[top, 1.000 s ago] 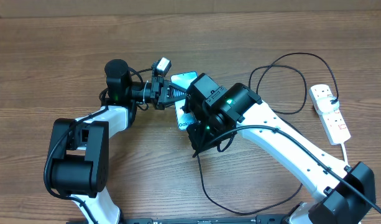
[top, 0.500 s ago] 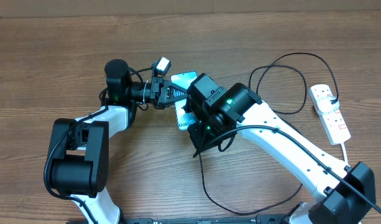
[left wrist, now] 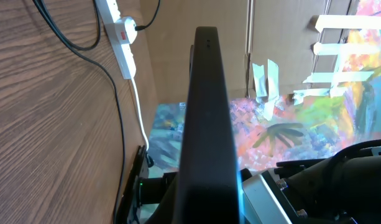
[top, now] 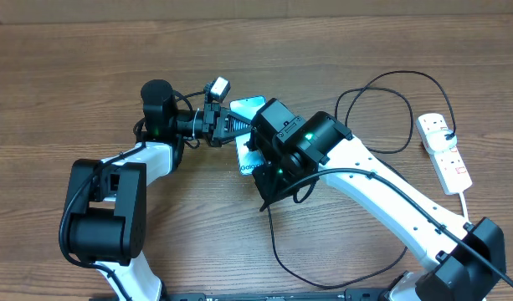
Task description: Plug charger to phone and switch on socket
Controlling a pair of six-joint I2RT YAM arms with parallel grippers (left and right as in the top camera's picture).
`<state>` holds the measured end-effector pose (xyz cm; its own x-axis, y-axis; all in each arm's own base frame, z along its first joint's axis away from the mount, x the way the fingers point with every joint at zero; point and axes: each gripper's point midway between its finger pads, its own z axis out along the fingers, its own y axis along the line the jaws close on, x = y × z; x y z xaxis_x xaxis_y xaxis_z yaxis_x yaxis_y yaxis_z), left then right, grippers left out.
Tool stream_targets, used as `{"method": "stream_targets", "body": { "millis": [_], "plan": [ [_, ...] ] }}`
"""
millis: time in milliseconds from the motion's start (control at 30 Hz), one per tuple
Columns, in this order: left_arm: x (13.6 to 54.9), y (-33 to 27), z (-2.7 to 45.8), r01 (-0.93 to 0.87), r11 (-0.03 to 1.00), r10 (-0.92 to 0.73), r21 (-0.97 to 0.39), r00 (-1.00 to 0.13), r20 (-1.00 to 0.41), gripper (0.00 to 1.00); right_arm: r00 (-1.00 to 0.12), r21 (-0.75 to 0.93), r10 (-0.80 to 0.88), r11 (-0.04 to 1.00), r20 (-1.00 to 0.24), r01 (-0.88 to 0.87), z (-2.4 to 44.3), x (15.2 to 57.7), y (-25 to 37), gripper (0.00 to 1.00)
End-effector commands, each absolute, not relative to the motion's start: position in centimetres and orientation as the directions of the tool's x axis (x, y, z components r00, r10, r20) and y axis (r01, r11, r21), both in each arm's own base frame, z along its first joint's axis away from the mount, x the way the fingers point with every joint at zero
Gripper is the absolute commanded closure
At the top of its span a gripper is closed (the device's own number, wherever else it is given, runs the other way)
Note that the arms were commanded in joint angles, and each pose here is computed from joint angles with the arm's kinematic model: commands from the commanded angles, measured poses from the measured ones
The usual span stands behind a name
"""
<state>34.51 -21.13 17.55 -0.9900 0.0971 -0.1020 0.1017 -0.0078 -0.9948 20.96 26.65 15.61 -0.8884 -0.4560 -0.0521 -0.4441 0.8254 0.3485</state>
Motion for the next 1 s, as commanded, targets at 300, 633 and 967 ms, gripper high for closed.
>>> {"method": "stream_targets", "body": {
  "millis": [300, 633, 967],
  "plan": [
    [34.4, -21.2, 18.6, 0.127, -0.017, 0.122, -0.992, -0.984, -0.128, 0.96, -0.903, 0.347, -0.427, 0.842, -0.038, -0.413, 15.1, 21.5, 27.0, 0.96],
    [34.4, -21.2, 18.6, 0.166, -0.022, 0.121, -0.986, -0.978, -0.167, 0.96, -0.904, 0.331, -0.425, 0.847, -0.050, -0.416, 15.0, 21.9, 26.9, 0.96],
    [34.5, -21.1, 18.6, 0.266, -0.034, 0.116, -0.963, -0.956, -0.268, 0.96, -0.917, 0.311, -0.400, 0.870, -0.006, -0.382, 15.3, 21.5, 25.9, 0.96]
  ]
}}
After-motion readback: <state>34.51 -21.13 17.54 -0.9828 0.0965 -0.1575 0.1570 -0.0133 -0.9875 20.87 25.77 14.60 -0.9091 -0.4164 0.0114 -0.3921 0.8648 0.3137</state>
